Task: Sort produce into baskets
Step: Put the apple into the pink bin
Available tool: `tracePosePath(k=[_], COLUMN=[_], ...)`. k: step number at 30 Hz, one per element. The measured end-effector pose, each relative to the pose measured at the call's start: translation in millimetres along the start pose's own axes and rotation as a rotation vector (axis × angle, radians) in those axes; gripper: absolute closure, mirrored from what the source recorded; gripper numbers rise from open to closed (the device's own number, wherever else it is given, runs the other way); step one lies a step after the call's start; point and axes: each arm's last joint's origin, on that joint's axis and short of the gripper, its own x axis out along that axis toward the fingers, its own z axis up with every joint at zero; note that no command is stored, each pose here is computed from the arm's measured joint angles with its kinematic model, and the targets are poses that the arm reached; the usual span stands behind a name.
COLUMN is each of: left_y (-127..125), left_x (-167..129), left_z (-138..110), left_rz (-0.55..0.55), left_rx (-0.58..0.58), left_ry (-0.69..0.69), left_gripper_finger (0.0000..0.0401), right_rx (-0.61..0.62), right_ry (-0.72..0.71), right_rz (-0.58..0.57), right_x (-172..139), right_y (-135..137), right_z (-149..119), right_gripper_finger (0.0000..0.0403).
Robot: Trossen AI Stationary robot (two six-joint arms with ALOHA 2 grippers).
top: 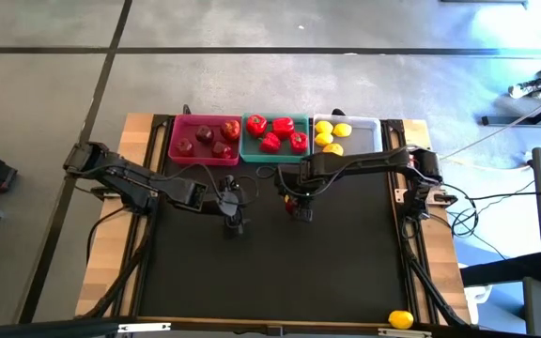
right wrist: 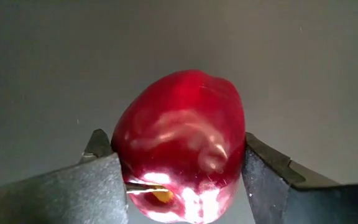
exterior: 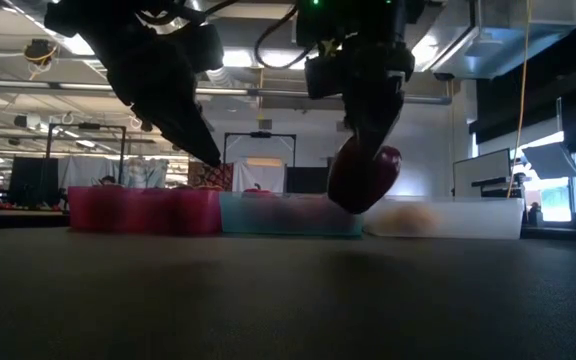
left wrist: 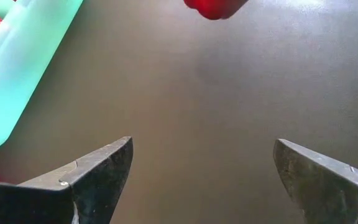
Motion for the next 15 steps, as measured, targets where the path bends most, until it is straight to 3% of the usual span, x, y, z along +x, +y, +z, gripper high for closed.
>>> tracePosePath(k=[15], left_y=[-0.9], left_x=[0.0], left_z=[2.4], left_rz=[-0.008], left_rx=[0.007], left_ry=[-0.025], left_gripper_finger=[0.0017], right_rx=[0.030], right_ry=[-0.019], right_rz=[0.060], right_x=[11.0], right_y=[0.7], right_z=[2.0], right_gripper_finger=[0.0239])
